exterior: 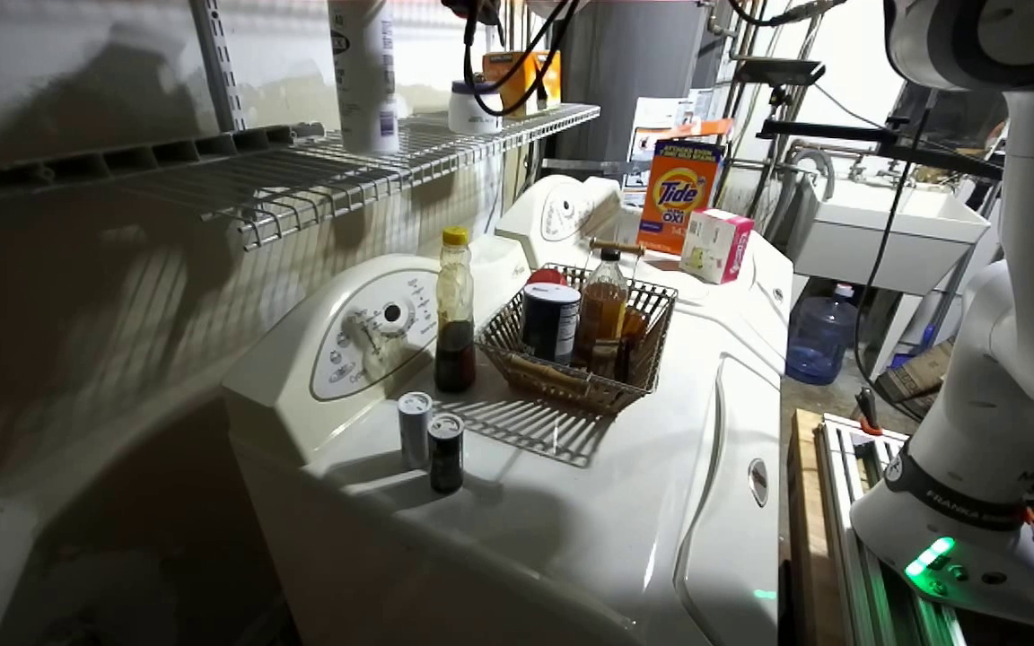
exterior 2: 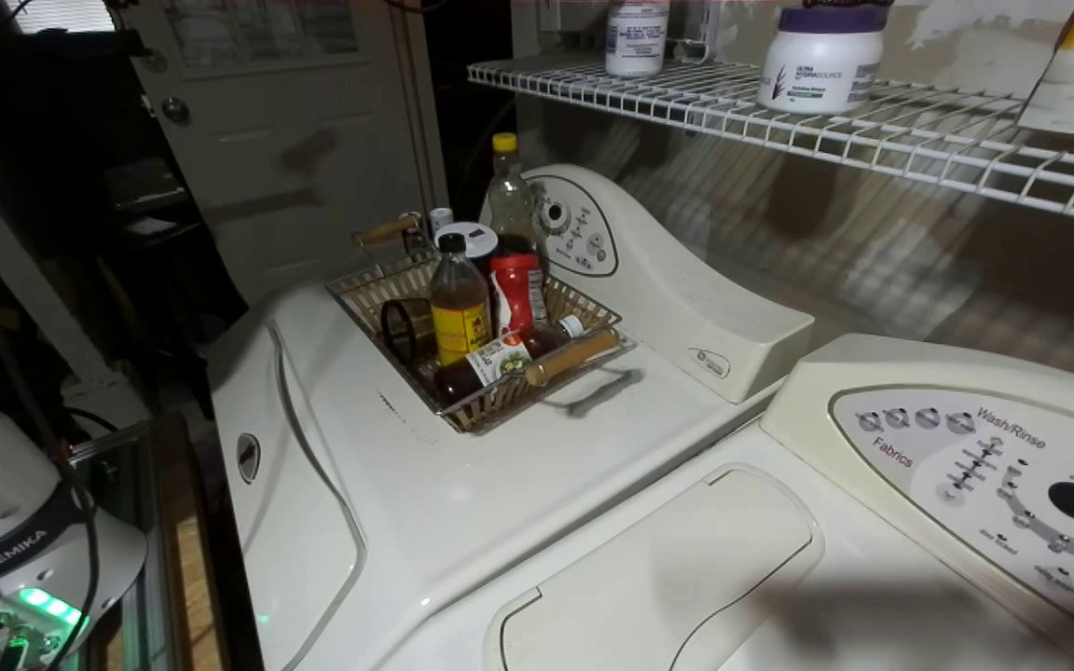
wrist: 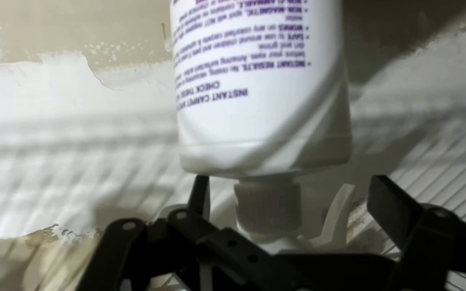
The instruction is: Rotate the white spray bottle.
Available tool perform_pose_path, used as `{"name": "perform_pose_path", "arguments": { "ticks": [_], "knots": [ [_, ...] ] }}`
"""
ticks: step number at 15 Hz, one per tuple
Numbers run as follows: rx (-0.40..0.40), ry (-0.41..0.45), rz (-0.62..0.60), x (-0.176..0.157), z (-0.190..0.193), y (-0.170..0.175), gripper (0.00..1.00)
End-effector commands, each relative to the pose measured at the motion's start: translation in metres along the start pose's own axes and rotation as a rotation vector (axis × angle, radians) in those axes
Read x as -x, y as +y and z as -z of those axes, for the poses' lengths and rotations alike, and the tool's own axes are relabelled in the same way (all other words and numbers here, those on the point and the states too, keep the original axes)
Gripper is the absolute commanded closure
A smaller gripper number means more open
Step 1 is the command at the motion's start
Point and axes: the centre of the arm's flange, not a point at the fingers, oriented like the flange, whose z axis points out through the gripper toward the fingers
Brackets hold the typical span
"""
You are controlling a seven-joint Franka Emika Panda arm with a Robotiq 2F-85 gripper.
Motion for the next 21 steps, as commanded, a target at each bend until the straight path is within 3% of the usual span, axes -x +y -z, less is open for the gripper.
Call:
{"name": "perform_pose_path", "arguments": {
  "ticks": [1,6,8,16,20,21],
  "knots": [
    [0.005,0.026,-0.025,-0.0095,-0.0144,-0.0012,0.00],
    [0.012,0.031,-0.034,-0.0099,-0.0170,0.0011,0.00],
    [0.012,0.034,-0.036,-0.0107,-0.0173,0.0017,0.28],
    [0.011,0.036,-0.039,-0.0112,-0.0206,0.0026,0.81],
    [0.011,0.034,-0.038,-0.0111,-0.0223,0.0054,0.90],
    [0.010,0.033,-0.036,-0.0111,-0.0229,0.0060,0.81]
  ]
}}
